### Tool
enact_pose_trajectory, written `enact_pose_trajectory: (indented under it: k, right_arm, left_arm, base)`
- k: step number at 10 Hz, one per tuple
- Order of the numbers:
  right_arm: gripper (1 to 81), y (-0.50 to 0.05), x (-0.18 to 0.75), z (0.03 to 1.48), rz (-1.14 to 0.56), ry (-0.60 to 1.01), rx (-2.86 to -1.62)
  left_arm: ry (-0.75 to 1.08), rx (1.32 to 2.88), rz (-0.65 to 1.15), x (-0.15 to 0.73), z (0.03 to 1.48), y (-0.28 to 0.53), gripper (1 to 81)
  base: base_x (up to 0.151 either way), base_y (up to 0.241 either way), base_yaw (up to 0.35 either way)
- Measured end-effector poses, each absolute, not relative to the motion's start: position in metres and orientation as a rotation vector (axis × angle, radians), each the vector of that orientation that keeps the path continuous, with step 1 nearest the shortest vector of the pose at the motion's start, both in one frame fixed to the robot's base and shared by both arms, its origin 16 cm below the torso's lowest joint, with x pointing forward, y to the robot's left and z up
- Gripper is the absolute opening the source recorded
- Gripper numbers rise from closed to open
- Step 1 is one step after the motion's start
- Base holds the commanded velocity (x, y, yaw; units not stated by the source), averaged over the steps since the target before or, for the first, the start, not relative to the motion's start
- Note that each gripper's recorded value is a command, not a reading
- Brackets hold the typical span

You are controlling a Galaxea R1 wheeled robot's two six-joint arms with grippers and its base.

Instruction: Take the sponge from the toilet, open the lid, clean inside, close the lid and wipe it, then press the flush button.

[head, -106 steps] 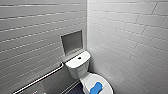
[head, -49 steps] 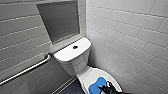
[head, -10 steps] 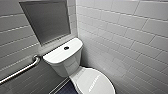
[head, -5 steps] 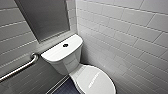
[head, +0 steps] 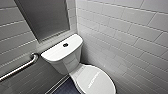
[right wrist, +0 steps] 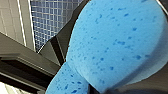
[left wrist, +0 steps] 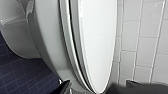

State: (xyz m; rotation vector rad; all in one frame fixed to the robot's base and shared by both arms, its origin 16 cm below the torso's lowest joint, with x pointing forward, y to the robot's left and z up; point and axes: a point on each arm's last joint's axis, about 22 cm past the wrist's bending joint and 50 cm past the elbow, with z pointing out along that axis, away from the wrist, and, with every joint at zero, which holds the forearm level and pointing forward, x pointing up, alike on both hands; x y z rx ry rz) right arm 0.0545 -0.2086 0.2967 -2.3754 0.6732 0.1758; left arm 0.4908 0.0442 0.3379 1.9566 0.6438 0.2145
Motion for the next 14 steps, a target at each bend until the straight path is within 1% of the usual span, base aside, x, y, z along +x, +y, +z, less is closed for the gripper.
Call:
enact_pose_trajectory:
  k: [2, 4, 8, 14]
  right_arm:
    - [1.0, -0.21, 0.051, 0.298, 0.165, 0.697, -2.377]
    - [1.0, -0.21, 0.043, 0.3, 0.162, 0.722, -2.377]
    - [1.0, -0.206, 0.038, 0.296, 0.184, 0.731, -2.379]
    - [1.0, -0.207, 0.036, 0.296, 0.186, 0.732, -2.382]
  left_arm:
    - [0.644, 1.958, 0.209, 0.506, 0.331, 0.031, 81.1]
    - [0.603, 1.931, 0.217, 0.527, 0.341, 0.002, 81.1]
    - [0.639, 1.945, 0.199, 0.529, 0.327, 0.011, 81.1]
    - [0.634, 1.963, 0.213, 0.538, 0.319, 0.006, 81.1]
  base:
    - [0.0, 0.0, 0.0]
    - [0.0, 0.0, 0.0]
    - [0.0, 0.0, 0.0]
    - [0.0, 0.0, 0.0]
